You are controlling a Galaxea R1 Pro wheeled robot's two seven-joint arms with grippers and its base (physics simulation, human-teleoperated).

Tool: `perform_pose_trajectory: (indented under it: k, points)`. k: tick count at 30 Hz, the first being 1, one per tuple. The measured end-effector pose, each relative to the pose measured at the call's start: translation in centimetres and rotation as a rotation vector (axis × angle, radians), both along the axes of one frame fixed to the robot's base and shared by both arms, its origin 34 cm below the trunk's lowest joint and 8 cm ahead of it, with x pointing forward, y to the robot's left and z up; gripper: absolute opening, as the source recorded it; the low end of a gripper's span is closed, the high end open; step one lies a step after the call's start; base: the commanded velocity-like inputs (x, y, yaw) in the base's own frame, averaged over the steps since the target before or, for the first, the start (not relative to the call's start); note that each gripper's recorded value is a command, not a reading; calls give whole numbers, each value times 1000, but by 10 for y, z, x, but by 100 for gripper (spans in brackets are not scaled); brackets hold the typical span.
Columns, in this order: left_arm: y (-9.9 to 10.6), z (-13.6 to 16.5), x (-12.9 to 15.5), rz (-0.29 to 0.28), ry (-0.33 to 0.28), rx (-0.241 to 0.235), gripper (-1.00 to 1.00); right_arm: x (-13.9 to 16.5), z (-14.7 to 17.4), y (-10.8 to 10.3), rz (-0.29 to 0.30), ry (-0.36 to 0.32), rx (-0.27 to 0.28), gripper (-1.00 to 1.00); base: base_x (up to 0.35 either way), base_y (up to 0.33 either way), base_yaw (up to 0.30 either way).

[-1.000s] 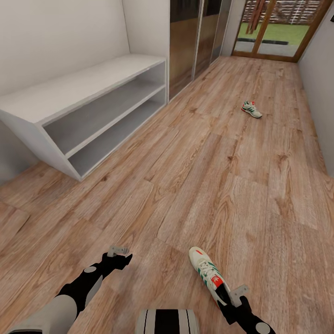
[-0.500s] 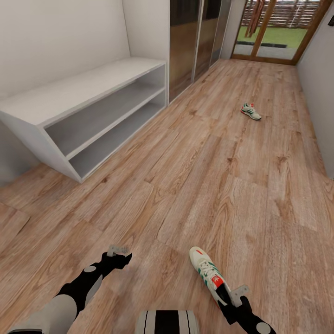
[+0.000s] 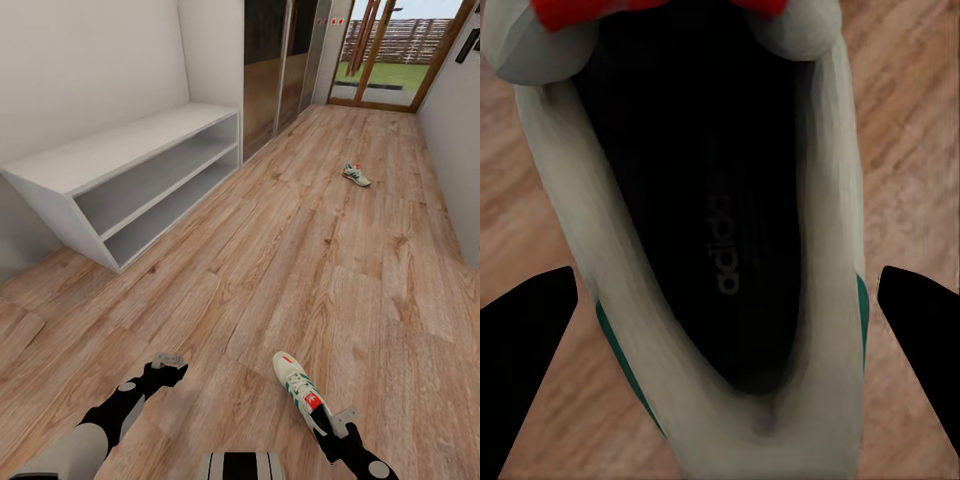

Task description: Pick up the two gym shoes and the two sandals from the corridor floor and place them onto the hallstand (shoe rack) in the corridor, making sure they are on the rack and not on the floor. Arrange them so the two gym shoes are next to each other and the two sandals are next to each other.

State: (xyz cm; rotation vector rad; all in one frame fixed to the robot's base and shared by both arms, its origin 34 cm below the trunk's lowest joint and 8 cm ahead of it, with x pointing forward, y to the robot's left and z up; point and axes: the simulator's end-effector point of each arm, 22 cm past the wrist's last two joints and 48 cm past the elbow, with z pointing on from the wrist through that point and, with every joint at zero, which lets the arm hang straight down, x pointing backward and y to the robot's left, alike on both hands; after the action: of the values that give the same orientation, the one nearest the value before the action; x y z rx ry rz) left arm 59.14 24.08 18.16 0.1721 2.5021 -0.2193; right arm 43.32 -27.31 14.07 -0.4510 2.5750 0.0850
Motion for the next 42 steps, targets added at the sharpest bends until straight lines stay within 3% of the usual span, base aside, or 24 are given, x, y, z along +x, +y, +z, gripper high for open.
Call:
perform_pose_trajectory:
  k: [14,17,21,27,34,42]
  points:
    - [4,28,12,13,-52,1,100,30,28,0,0,-79,-1,-100,0,0,0]
    - [10,32,10,20,-58,18,100,37,35,-11,-47,-100,1,-100,0,0,0]
    - [24,30,-10,30,-46,38,100,46,46,-26,-112,-128,1,-100,0,0,0]
    - [37,30,-38,48,-72,58,100,55,60,-37,-157,-164,2,-100,0,0,0]
    - [55,35,-63,114,-119,91,100,67,78,-37,-160,-228,11,-100,0,0,0]
    - [71,41,-101,191,-137,97,100,54,85,-30,-160,-222,30,-100,0,0,0]
